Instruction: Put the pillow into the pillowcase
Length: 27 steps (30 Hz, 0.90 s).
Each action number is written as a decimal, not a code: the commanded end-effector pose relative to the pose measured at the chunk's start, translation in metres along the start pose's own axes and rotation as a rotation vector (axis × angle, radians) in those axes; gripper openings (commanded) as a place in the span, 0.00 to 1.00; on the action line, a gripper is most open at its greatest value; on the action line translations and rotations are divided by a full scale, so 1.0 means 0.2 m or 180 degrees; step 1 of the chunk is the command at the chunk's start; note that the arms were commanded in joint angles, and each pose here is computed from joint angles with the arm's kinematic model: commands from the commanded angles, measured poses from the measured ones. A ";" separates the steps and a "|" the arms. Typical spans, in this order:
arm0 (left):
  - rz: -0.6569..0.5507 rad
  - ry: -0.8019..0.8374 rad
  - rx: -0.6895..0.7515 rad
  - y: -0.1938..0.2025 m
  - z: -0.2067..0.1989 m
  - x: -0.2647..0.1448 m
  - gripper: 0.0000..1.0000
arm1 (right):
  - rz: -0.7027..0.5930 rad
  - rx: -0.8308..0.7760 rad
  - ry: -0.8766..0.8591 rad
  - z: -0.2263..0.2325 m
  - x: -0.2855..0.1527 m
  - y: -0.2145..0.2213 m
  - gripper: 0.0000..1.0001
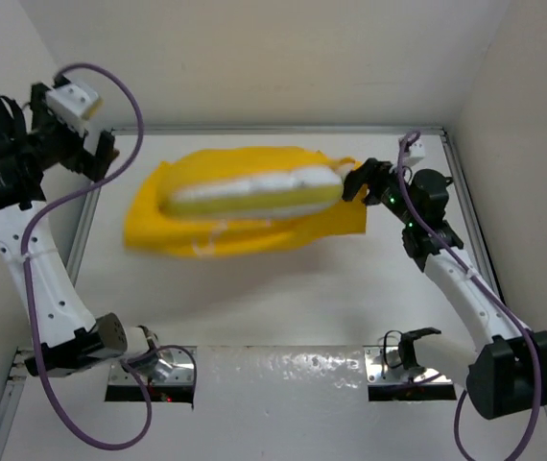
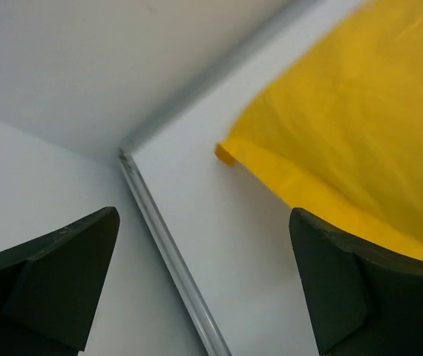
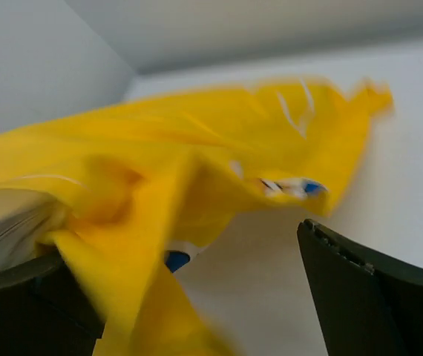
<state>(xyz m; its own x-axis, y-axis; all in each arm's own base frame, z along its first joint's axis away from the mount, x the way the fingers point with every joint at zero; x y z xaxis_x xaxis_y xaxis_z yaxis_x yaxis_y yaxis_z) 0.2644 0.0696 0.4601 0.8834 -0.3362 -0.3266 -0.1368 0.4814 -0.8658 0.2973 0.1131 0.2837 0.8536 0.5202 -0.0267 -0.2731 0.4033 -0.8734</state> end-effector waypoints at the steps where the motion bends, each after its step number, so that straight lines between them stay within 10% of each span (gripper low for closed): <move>1: 0.0991 0.0427 -0.0112 0.38 -0.11 0.05 1.00 | 0.1253 0.0396 0.0975 -0.24 -0.13 0.43 0.99; 9: 0.0932 0.0753 -0.0177 0.50 -0.12 0.17 1.00 | 0.2131 0.0874 0.0712 -0.33 -0.02 0.82 0.80; 15: 0.1021 0.0851 -0.0160 0.47 -0.22 0.44 1.00 | 0.2464 0.0941 0.0209 -0.28 0.62 0.88 0.56; 20: 0.1343 0.0889 -0.0126 0.52 -0.39 0.65 1.00 | 0.2206 0.0493 0.0118 -0.17 0.92 0.53 0.73; 27: 0.1316 0.1051 -0.0088 0.55 -0.66 0.91 1.00 | 0.2866 -0.0271 0.0459 -0.25 0.60 0.58 0.83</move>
<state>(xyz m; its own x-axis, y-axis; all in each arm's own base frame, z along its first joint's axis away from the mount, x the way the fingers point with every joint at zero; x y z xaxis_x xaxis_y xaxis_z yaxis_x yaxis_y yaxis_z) 0.3305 -0.0300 0.2459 0.4674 -0.3703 -0.8027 -0.4974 0.6405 -0.5851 0.4273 0.2130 0.1764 0.4818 0.6142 -0.6250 -0.7834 -0.0178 -0.6213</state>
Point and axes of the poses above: each gripper's point midway between its finger pads, its own x axis out along the fingers, its own z axis along the line the jaws close on, y = z × x, the point moved 7 cm from there along -x, back along the fingers
